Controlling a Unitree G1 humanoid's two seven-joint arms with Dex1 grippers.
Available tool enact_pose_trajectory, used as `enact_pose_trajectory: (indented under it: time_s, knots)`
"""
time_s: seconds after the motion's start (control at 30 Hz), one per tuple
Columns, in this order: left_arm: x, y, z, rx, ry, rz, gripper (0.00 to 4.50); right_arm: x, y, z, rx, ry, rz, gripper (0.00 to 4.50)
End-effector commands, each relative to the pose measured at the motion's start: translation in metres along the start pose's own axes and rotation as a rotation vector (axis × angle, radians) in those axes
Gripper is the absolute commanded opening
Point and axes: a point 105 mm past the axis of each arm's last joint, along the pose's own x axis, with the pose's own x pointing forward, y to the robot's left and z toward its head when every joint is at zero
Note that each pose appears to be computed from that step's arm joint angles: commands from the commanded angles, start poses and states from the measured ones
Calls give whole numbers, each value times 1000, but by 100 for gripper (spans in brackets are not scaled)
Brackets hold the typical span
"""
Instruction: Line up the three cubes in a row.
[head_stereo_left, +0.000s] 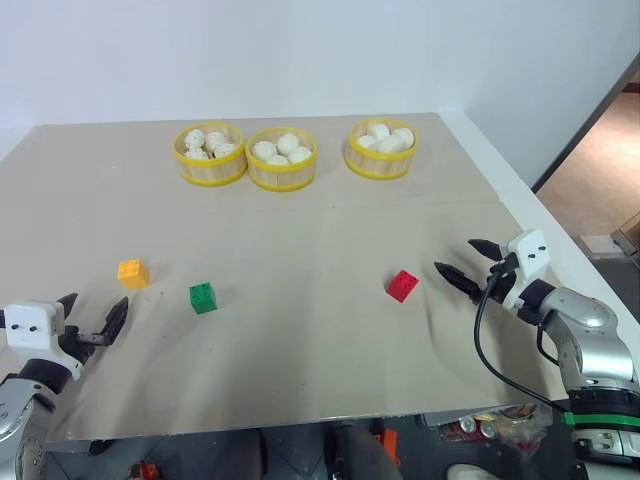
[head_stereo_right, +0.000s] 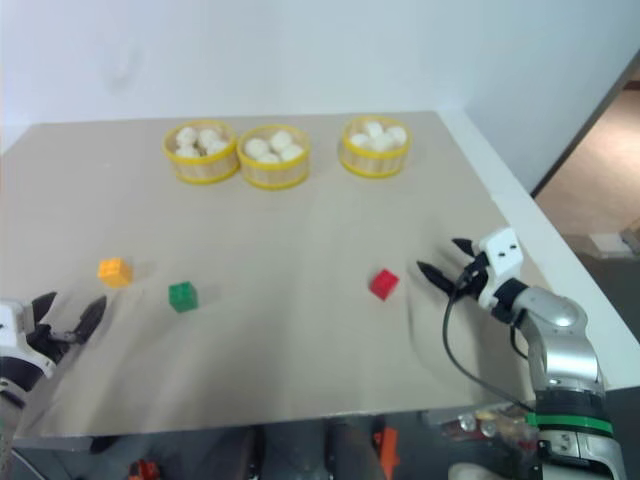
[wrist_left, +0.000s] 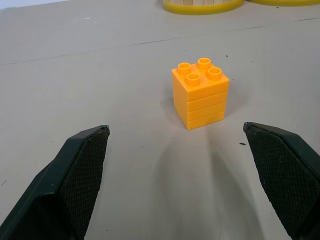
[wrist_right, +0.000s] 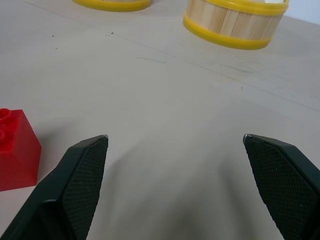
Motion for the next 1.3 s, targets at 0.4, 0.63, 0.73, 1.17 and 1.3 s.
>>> enact_pose_trajectory:
  time_s: [0.4,0.63,0.73,1.17,1.3]
  knots:
    - [-11,9,4,-70,-28,-30,447,1,1,11,-44,-27,0,450]
    - [-24,-42,42,19,-70,-359,447,-1,-3,21,-52,-33,1,450]
    - [-32,-76,67,50,-63,-563,447,-3,-5,30,-61,-43,6,450]
    - [1,-189,66,167,-21,-1204,447,15,14,78,-80,-121,140,450]
    - [10,-210,64,142,-18,-1295,447,15,33,72,-70,-74,227,450]
